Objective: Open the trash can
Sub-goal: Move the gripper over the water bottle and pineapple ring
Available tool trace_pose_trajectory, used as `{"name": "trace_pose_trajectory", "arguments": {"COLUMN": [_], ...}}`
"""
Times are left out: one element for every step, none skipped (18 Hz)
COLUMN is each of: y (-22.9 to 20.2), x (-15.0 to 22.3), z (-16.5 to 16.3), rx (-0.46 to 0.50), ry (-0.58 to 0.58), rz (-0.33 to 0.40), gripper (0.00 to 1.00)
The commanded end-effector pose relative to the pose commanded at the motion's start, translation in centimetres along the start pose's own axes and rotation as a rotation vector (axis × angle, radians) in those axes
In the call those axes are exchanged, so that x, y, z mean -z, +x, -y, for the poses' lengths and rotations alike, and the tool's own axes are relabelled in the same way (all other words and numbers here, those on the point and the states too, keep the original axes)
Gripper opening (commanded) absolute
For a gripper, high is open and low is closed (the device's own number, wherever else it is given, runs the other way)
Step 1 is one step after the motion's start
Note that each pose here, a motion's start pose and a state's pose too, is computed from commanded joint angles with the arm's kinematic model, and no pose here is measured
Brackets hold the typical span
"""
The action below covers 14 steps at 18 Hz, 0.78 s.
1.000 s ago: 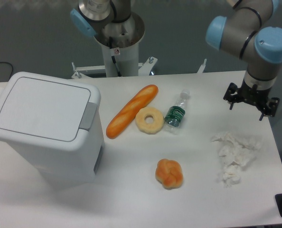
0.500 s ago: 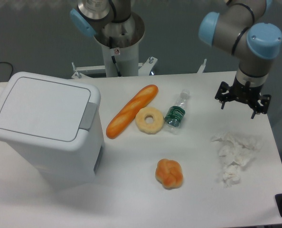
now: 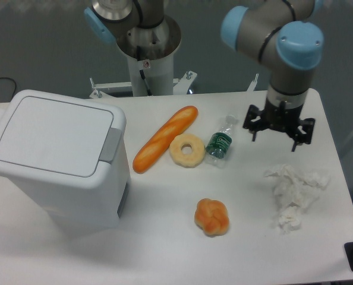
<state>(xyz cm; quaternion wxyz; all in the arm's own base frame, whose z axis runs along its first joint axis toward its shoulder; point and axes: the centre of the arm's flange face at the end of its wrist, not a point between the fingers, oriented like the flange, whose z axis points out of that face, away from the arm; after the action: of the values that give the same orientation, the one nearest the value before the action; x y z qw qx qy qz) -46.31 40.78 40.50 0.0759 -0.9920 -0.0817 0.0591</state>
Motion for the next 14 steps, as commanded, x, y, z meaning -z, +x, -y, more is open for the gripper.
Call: {"name": "trace_pose_trajectory", "arguments": {"y": [0.8, 1.9, 2.8, 3.5, 4.4, 5.3, 5.9, 6.6, 7.2, 7.7, 8.0, 8.4, 8.7, 9.2], "x": [0.4, 0.7, 1.6, 2.6, 2.8, 3.0, 3.3, 4.1, 4.7, 5.2, 6.0, 6.6, 7.2, 8.1], "z": [0.6, 1.4, 1.8, 2.1, 2.6, 3.2, 3.6, 3.9, 4.1, 4.2, 4.2, 4.3, 4.3, 4.3], "rx": [0.009, 0.006, 0.014, 0.036, 0.051, 0.05, 0.047, 0.047, 0.049, 0.05, 0.06, 0.09, 0.128, 0.155], "ry": [0.021, 0.038, 0.054, 0.068, 0.077, 0.086, 0.092, 0.101, 0.115, 0.13, 0.149, 0.168, 0.186, 0.205], "rz": [-0.01, -0.02, -0.016, -0.01, -0.017, -0.02, -0.021, -0.015, -0.016, -0.022, -0.026, -0.036, -0.048, -0.053], "gripper": [1.0, 1.0, 0.99, 0.95, 0.93, 0.86, 0.8, 0.73, 0.64, 0.57, 0.5, 0.4, 0.34, 0.3]}}
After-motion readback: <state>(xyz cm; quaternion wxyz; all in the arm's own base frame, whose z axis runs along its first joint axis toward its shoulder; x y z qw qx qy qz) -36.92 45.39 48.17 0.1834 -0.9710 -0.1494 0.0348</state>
